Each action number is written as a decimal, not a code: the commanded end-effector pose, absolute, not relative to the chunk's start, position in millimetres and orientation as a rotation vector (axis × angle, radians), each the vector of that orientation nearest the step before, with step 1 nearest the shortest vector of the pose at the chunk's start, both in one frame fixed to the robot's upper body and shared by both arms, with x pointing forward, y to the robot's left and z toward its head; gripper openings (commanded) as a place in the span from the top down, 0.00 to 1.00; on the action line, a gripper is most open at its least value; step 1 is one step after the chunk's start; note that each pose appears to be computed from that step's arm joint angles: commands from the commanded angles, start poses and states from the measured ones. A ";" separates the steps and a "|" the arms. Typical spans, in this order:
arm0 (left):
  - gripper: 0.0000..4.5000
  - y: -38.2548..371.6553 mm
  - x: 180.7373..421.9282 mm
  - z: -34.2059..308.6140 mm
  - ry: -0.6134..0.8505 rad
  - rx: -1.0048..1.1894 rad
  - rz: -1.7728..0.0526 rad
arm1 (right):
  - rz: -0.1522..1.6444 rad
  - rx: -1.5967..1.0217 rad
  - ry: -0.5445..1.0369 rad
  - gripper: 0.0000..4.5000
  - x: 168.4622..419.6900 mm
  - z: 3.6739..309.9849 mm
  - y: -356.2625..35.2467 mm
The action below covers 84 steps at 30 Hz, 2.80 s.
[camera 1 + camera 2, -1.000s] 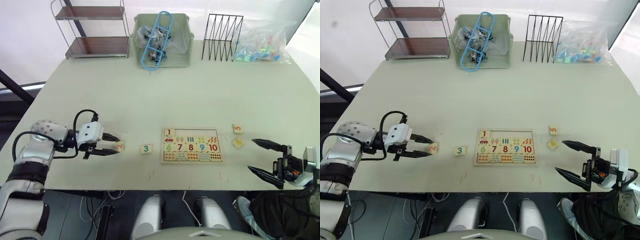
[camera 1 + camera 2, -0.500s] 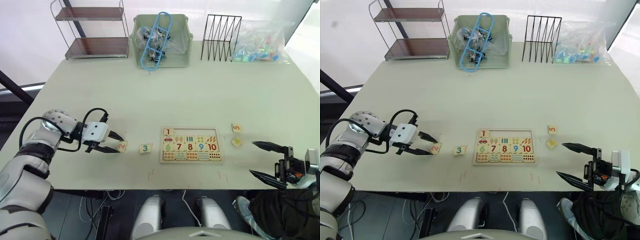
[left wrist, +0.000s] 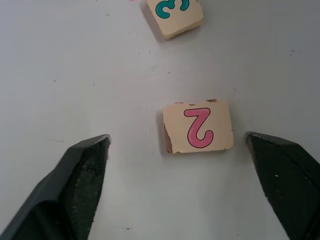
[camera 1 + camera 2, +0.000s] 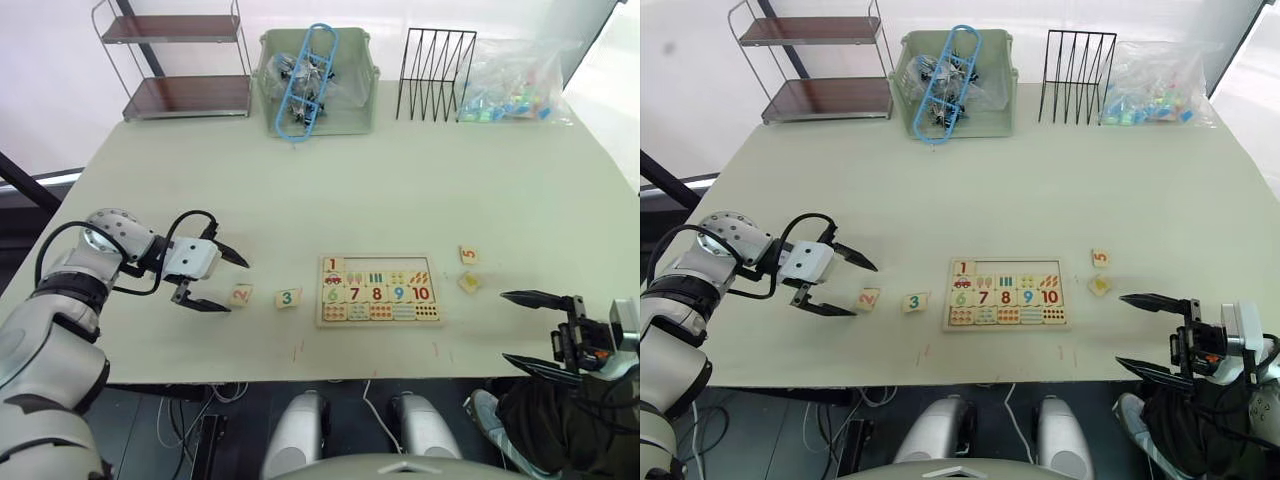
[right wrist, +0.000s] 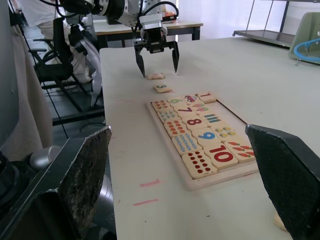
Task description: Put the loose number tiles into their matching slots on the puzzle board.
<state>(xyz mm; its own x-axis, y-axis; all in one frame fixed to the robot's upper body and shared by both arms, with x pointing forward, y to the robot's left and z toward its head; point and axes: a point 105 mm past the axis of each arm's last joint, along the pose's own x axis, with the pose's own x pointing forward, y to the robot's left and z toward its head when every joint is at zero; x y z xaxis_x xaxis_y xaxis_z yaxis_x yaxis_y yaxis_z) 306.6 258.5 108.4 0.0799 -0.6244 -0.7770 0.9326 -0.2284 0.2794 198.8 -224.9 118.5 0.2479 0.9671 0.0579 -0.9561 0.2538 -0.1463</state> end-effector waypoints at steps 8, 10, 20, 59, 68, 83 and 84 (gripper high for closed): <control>0.02 265.0 298.0 148.6 0.289 0.761 -1.427 | 1.314 -0.108 -0.195 0.00 201.0 127.7 -225.1; 0.02 264.4 296.1 155.6 0.243 0.688 -1.403 | 1.312 -0.103 -0.201 0.00 202.3 128.1 -224.4; 0.02 247.2 276.9 166.8 0.080 0.438 -1.137 | 1.286 -0.089 -0.208 0.00 206.2 131.7 -228.5; 0.02 206.0 229.6 91.8 0.256 0.146 -0.061 | 1.188 -0.107 -0.151 0.00 199.9 130.6 -243.0; 0.02 208.7 238.8 81.2 0.291 0.143 -0.091 | 1.179 -0.105 -0.158 0.00 199.3 129.9 -243.0; 0.38 204.4 233.1 71.2 0.333 0.060 -0.096 | 1.176 -0.106 -0.163 0.00 199.6 128.8 -243.6; 0.48 204.4 233.2 71.0 0.334 0.058 -0.095 | 1.176 -0.106 -0.163 0.00 199.7 128.8 -243.5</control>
